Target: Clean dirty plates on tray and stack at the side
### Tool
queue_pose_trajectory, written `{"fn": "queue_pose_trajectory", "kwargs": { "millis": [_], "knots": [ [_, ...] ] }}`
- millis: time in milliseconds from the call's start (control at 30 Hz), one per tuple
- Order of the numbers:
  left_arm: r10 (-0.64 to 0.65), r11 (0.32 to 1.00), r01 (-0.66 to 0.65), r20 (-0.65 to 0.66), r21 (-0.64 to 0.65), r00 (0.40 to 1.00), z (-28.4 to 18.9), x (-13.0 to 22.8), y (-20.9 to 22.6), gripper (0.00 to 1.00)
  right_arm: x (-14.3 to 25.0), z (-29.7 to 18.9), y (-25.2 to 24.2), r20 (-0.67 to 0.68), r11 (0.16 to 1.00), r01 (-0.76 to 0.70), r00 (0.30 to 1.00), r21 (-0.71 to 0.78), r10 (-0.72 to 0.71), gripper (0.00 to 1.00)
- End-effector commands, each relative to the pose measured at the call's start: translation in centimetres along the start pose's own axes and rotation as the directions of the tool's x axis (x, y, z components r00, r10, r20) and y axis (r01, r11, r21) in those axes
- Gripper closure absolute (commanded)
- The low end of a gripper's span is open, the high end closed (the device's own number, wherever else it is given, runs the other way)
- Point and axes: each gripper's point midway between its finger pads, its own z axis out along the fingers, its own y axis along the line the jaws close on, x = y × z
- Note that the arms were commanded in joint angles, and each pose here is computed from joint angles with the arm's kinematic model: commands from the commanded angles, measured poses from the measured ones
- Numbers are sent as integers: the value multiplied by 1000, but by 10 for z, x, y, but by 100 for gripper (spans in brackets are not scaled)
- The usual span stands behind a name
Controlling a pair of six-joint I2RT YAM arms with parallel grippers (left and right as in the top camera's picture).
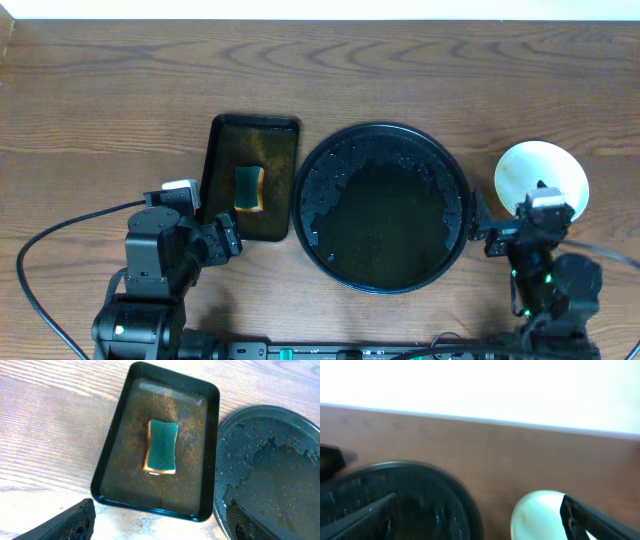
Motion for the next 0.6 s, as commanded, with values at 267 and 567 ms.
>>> {"fn": "queue_pose_trajectory", "kwargs": {
  "millis": [267,567],
  "knots": [
    [11,1000,-11,-2,0,1000,1,0,0,16,2,-10,16,276,998,47,961,-41,-34,1],
    [11,1000,-11,-4,0,1000,1,1,0,16,31,-6,7,223,999,36,974,13,-38,1]
  ]
}}
